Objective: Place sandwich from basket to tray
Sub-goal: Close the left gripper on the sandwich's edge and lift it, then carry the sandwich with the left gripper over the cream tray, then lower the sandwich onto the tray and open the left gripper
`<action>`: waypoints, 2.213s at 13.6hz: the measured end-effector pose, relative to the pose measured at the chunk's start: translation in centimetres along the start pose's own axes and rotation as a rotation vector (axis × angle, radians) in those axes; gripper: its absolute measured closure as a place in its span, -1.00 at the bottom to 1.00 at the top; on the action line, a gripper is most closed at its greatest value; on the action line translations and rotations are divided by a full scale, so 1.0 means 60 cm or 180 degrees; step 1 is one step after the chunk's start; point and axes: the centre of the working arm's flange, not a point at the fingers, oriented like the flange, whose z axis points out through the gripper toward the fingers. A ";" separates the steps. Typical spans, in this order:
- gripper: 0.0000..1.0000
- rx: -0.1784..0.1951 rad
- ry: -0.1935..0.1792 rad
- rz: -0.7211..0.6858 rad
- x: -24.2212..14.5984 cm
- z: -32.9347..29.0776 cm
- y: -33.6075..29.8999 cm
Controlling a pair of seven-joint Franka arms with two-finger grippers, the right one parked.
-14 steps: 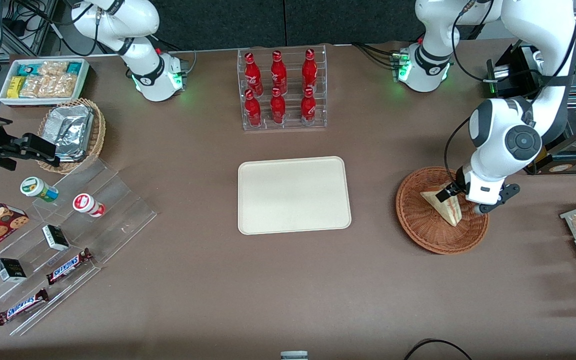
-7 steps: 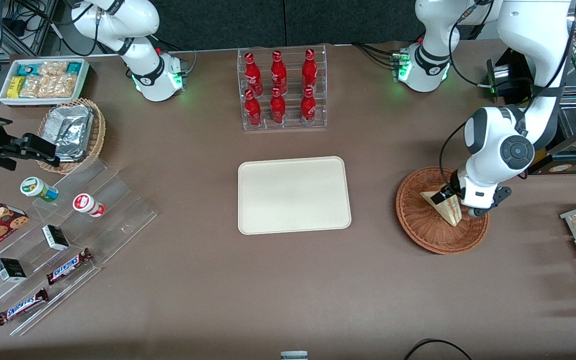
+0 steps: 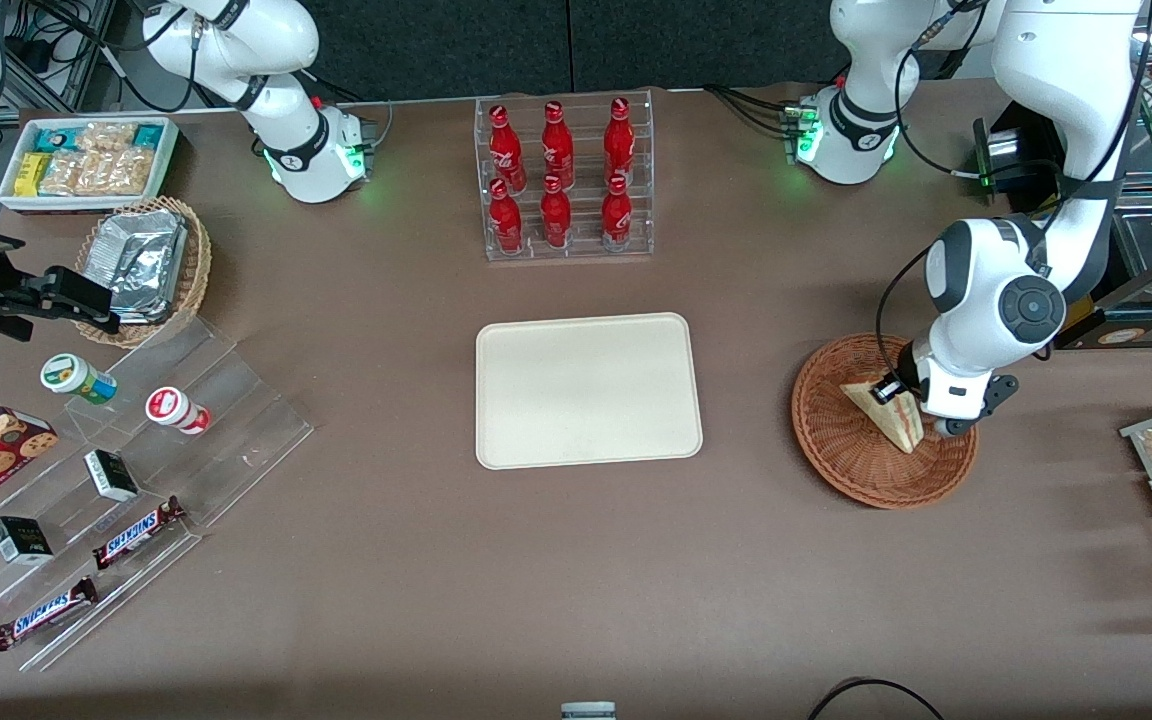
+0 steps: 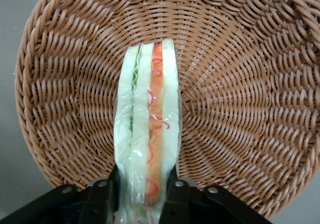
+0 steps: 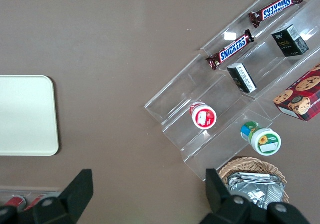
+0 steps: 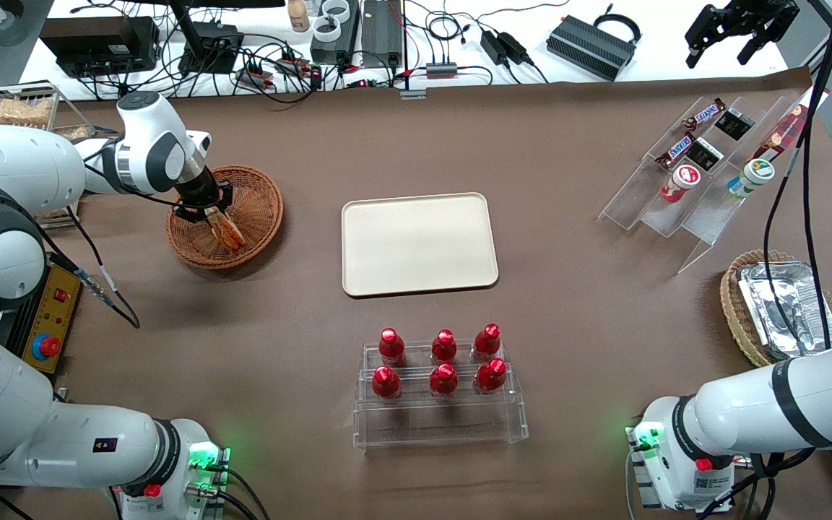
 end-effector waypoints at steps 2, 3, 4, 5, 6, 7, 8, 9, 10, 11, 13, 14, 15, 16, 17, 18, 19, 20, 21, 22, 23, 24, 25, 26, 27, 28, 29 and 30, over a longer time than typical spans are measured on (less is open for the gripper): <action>0.47 0.0005 -0.0008 0.0000 0.003 -0.002 0.002; 0.50 0.0028 -0.0038 0.0004 0.004 -0.007 0.004; 0.52 0.0072 -0.0096 0.0010 0.008 -0.019 0.008; 0.54 0.0110 -0.0149 0.0020 0.014 -0.040 0.015; 0.62 0.0134 -0.0183 0.0049 0.018 -0.065 0.026; 0.70 0.0155 -0.0206 0.0104 0.016 -0.090 0.044; 0.70 0.0178 -0.0219 0.0196 0.003 -0.113 0.070; 0.70 0.0195 -0.0219 0.0307 -0.017 -0.131 0.101; 0.70 0.0205 -0.0201 0.0441 -0.045 -0.143 0.136; 0.70 0.0206 -0.0176 0.0574 -0.074 -0.149 0.168; 0.70 0.0211 -0.0139 0.0823 -0.128 -0.151 0.221; 0.70 0.0214 -0.0125 0.0989 -0.155 -0.150 0.248; 0.70 0.0218 -0.0112 0.1174 -0.182 -0.149 0.276; 0.70 0.0219 -0.0099 0.1315 -0.208 -0.147 0.302; 0.70 0.0218 -0.0085 0.1426 -0.232 -0.145 0.326; 0.70 0.0214 -0.0070 0.1532 -0.256 -0.143 0.350; 0.70 0.0206 -0.0054 0.1636 -0.278 -0.140 0.375; 0.70 0.0202 -0.0042 0.1737 -0.299 -0.133 0.403; 0.70 0.0204 -0.0037 0.1836 -0.320 -0.123 0.429; 0.70 0.0212 -0.0037 0.1922 -0.340 -0.109 0.454; 0.70 0.0218 -0.0038 0.1994 -0.358 -0.096 0.476; 0.70 0.0217 -0.0043 0.2050 -0.371 -0.084 0.494; 0.70 0.0204 -0.0057 0.2097 -0.382 -0.075 0.509; 0.70 0.0188 -0.0075 0.2136 -0.392 -0.067 0.522; 0.70 0.0165 -0.0109 0.2163 -0.402 -0.060 0.533; 0.70 0.0141 -0.0161 0.2179 -0.413 -0.051 0.543; 0.70 0.0131 -0.0214 0.2191 -0.423 -0.039 0.551; 0.70 0.0137 -0.0251 0.2197 -0.433 -0.025 0.558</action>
